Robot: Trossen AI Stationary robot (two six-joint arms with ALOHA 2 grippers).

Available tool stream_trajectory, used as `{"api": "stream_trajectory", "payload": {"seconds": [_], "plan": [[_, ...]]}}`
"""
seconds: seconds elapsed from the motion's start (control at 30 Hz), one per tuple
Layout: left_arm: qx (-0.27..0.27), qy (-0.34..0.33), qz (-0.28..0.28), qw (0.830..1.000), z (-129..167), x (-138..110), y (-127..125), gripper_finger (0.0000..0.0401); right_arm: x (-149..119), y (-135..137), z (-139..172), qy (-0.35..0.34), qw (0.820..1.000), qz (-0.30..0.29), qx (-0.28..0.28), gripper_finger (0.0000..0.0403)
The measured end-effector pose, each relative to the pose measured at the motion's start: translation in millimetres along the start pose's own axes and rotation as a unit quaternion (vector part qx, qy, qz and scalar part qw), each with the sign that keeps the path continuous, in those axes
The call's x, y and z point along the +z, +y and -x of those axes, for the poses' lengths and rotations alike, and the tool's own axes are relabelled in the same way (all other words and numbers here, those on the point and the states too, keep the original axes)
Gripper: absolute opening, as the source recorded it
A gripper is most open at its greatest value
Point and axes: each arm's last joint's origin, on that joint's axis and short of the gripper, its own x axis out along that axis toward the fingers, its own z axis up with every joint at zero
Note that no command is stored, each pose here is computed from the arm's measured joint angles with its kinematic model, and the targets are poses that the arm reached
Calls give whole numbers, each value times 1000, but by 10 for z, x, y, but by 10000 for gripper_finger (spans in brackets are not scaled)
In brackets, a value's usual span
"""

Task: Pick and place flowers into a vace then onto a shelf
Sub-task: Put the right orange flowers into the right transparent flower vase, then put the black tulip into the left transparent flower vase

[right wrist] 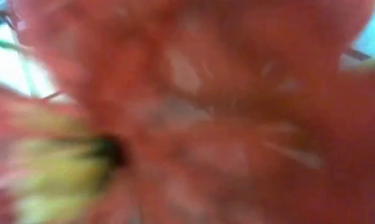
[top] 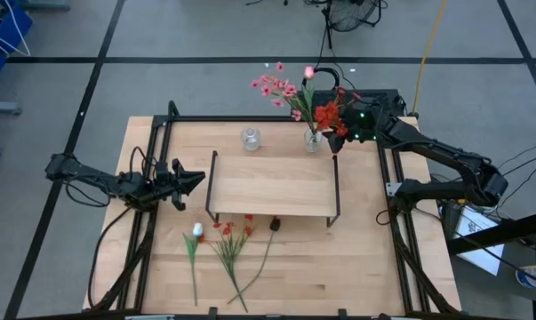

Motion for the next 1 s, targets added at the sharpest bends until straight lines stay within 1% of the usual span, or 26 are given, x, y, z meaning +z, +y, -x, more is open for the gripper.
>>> {"api": "stream_trajectory", "payload": {"seconds": [0.1,0.17,0.27,0.53,0.63,0.73,0.83,0.93,1.0], "plan": [[0,0,0,1000,0,1,0,58,7,3,1,-3,1000,-4,3,197],[0,0,0,1000,0,-1,0,58,-27,4,2,15,1000,-8,11,197],[0,0,0,1000,0,1,0,58,-86,0,18,44,999,-18,8,198],[0,0,0,1000,0,1,0,58,-150,24,203,63,998,-23,3,195],[0,0,0,1000,0,0,0,58,-141,51,331,45,999,-29,6,195],[0,0,0,1000,0,0,0,58,-102,106,487,4,999,-44,18,194],[0,0,0,1000,0,0,0,58,-76,196,646,-37,997,-62,41,194],[0,0,0,1000,0,0,0,58,-65,298,768,-66,993,-72,71,194],[0,0,0,1000,0,0,0,58,-57,352,817,-78,989,-93,89,192]]}}
